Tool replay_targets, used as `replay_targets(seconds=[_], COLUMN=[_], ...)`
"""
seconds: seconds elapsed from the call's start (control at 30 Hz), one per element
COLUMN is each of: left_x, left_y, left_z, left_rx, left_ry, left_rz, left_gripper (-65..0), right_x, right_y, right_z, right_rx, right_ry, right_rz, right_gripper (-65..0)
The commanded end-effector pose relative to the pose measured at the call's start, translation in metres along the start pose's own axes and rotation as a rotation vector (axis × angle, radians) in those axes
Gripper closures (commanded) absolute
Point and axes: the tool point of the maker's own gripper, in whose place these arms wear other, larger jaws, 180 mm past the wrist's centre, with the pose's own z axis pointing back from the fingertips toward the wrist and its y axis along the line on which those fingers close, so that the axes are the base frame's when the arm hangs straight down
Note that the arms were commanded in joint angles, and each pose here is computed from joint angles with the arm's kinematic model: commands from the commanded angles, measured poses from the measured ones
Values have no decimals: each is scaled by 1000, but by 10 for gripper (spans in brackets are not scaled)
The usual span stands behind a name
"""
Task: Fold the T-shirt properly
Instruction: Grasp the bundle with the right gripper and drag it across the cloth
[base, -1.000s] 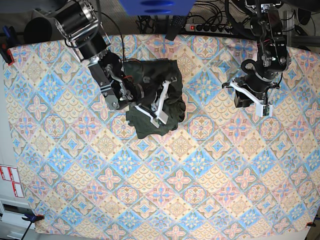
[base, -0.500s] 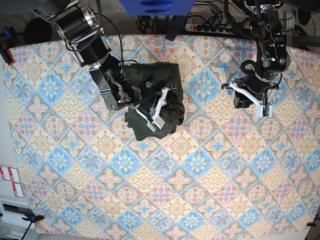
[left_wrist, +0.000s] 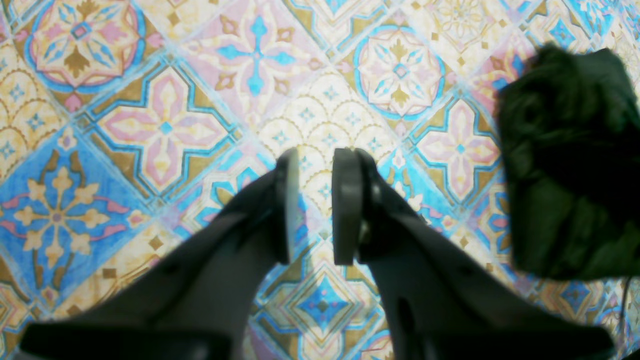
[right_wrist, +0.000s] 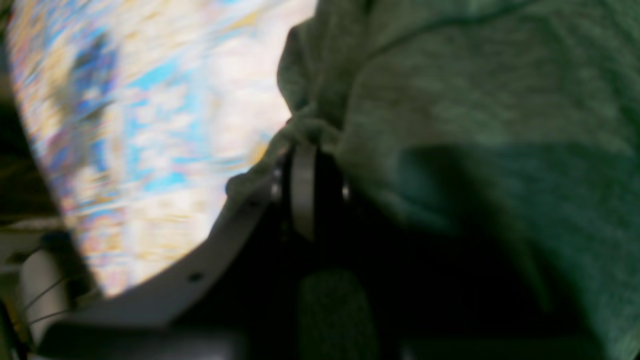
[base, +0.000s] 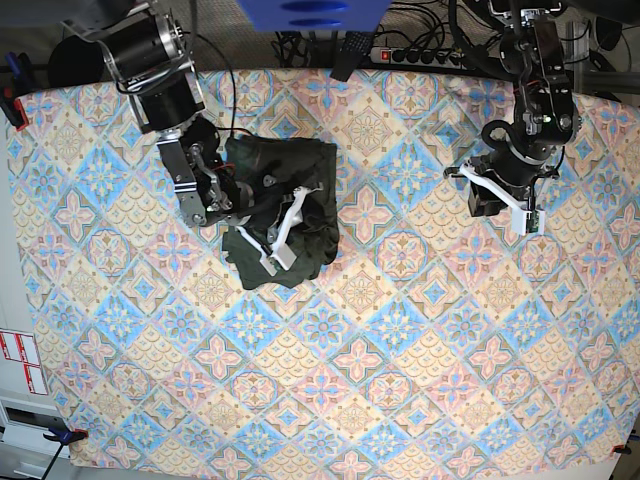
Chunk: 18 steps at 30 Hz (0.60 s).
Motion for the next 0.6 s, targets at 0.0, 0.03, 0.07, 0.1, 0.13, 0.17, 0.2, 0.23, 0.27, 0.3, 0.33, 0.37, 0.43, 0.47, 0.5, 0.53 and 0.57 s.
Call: replay_targets(seconds=[0.0,0.03,0.07,0.1,0.13,0.17,0.2,0.23,0.27,0.3,0.33,0.37,0.43,0.47,0.5,0.53,0.57], left_x=[13,13,13,13,13,14,16,17,18,18,18,18,18,18,19,19,19], left_y=[0,0,0,0,0,-1,-1,-1,-1,-1,-1,-1,-1,-1,-1,-1,-1], left_z=[3,3,3,3,3,3,2,2,2,2,2,2,2,2,2,2,2], left_rx=[-5,-5,-5,-5,-5,-5,-6,-6,-6,-6,-6,-7,-7,-7,-7,-7,-7], left_ry=[-42,-42,-42,-42,-42,-43,-48,-51,-52,-52,-52,-54,-54,-54,-55,-55,-55], left_rz=[-14,-14,-14,-14,-14,-14,-15,-15,-16,-16,-16,-16,-16,-16,-16,-16,-16], left_gripper=[-109,-109,-109,-109,-109,-109,-109,-109,-109,-109,-109,-109,-109,-109,-109,-109,-110], right_x=[-42,-42,-42,-43,-44,-43,-41,-40,-40,-39,-39,-40,-41,-43,-44,-44,-40], right_y=[-61,-62,-65,-70,-72,-75,-77,-81,-86,-89,-94,-100,-108,-114,-119,-123,-129], right_z=[19,20,22,24,26,28,31,34,38,41,45,49,55,60,64,67,71], right_rx=[-236,-238,-245,-253,-259,-264,-270,-278,-289,-297,-307,-319,-336,-349,-359,-367,-380], right_ry=[178,177,178,182,184,181,178,176,176,176,178,179,185,190,194,195,191], right_rz=[19,20,22,23,24,28,33,38,44,48,51,55,58,60,61,63,68], right_gripper=[-78,-78,-78,-78,-78,-78,-78,-78,-78,-78,-78,-78,-78,-78,-78,-78,-78])
